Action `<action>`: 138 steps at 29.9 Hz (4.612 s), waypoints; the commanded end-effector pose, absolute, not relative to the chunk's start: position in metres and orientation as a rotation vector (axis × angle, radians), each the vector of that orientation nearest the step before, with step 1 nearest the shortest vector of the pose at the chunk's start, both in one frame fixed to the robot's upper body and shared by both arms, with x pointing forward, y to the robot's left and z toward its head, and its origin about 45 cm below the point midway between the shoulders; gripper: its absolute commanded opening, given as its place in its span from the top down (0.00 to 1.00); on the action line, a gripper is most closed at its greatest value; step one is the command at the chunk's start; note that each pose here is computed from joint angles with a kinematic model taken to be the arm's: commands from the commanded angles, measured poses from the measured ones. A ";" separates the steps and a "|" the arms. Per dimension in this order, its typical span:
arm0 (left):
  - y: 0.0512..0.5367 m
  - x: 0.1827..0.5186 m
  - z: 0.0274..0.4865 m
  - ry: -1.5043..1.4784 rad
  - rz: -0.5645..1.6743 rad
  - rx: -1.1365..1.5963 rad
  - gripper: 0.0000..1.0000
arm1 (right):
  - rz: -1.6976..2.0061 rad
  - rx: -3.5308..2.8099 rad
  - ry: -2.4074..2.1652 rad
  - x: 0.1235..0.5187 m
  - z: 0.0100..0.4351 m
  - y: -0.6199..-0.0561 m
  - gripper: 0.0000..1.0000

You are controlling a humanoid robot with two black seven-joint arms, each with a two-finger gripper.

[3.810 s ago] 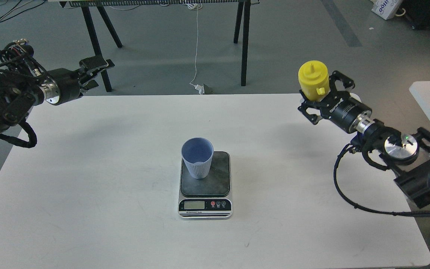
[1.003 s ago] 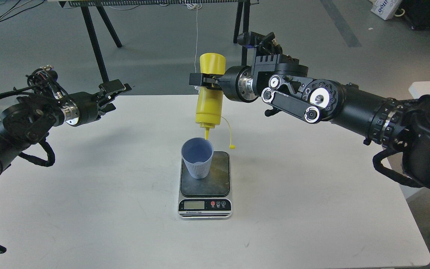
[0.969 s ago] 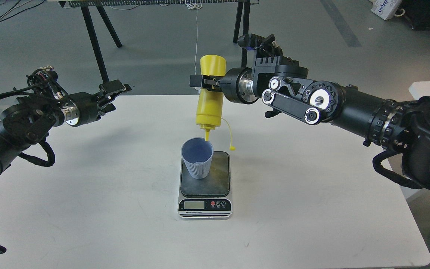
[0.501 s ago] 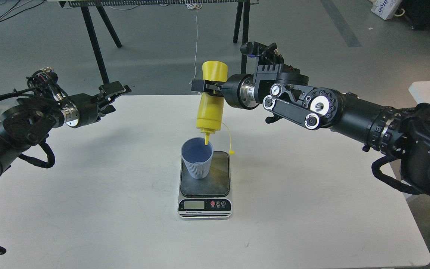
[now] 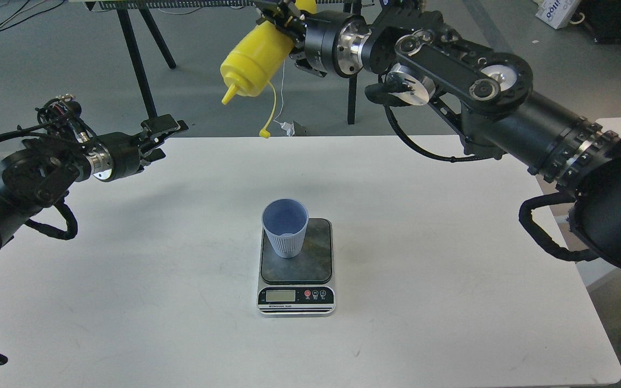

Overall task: Pour seasoning into cup on scale with both arms
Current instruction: 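Raise the yellow bottle and carry it back beside the scale, then lower the yellow bottle upright onto the table, then open the right gripper and pull it away from the bottle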

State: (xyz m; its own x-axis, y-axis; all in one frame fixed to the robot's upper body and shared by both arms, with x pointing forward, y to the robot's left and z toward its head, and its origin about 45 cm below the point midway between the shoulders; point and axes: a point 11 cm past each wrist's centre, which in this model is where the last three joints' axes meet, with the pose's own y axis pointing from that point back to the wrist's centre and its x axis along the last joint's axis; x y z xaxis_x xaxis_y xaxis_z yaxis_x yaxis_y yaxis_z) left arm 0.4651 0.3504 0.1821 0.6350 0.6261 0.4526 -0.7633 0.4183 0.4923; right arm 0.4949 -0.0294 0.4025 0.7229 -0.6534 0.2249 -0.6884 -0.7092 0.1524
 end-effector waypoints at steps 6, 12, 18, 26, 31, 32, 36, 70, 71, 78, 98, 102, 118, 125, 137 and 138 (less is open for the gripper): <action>0.356 0.464 0.182 -0.210 0.887 0.736 0.00 | -0.633 3.034 -1.490 0.525 0.475 -0.170 0.98; 0.360 0.463 0.182 -0.209 0.892 0.740 0.00 | -1.126 3.074 -1.660 0.511 0.429 -0.274 0.98; 0.356 0.462 0.179 -0.205 0.882 0.741 0.00 | -1.550 3.042 -1.782 0.472 0.348 -0.326 0.98; 0.353 0.462 0.178 -0.208 0.872 0.744 0.00 | -1.950 2.948 -1.738 0.381 0.224 -0.320 0.98; 0.351 0.458 0.170 -0.209 0.835 0.783 0.00 | -2.201 2.828 -1.728 0.340 0.167 -0.295 0.98; 0.347 0.457 0.167 -0.210 0.820 0.790 0.00 | -2.243 2.793 -1.743 0.335 0.158 -0.292 0.98; 0.330 0.456 0.160 -0.212 0.777 0.796 0.00 | -2.301 2.711 -1.811 0.327 0.141 -0.295 0.97; 0.334 0.455 0.160 -0.211 0.782 0.800 0.00 | -2.441 2.255 -1.987 0.302 0.056 -0.291 0.52; 0.334 0.455 0.160 -0.211 0.782 0.800 0.00 | -2.441 2.247 -1.988 0.301 0.054 -0.291 0.51; 0.335 0.451 0.153 -0.196 0.780 0.805 0.00 | -2.436 2.247 -1.974 0.301 0.054 -0.288 0.33; 0.333 0.451 0.153 -0.197 0.777 0.801 0.00 | -2.429 2.248 -1.964 0.297 0.053 -0.289 0.01; 0.333 0.452 0.154 -0.199 0.778 0.802 0.00 | -2.398 2.213 -1.998 0.288 0.048 -0.302 0.01; 0.333 0.451 0.151 -0.195 0.778 0.803 0.00 | -2.333 2.290 -1.898 0.229 0.071 -0.314 0.01; 0.334 0.452 0.153 -0.193 0.787 0.794 0.00 | -2.261 2.114 -1.985 0.181 0.057 -0.350 0.01; 0.364 0.462 0.183 -0.185 0.923 0.710 0.00 | -1.644 2.507 -1.974 0.278 0.170 -0.425 0.01; 0.371 0.465 0.193 -0.188 0.955 0.688 0.00 | -1.590 2.536 -1.970 0.290 0.178 -0.427 0.01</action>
State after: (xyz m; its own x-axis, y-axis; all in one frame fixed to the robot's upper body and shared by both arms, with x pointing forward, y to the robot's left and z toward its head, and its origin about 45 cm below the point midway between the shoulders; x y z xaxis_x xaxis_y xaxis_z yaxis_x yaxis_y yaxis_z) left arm 0.4594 0.3533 0.1735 0.6407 0.6310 0.4373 -0.7548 0.4135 0.5092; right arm 0.2574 -0.4193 0.1502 -0.0217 -0.4977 -0.8671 -0.9245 -0.3201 0.2069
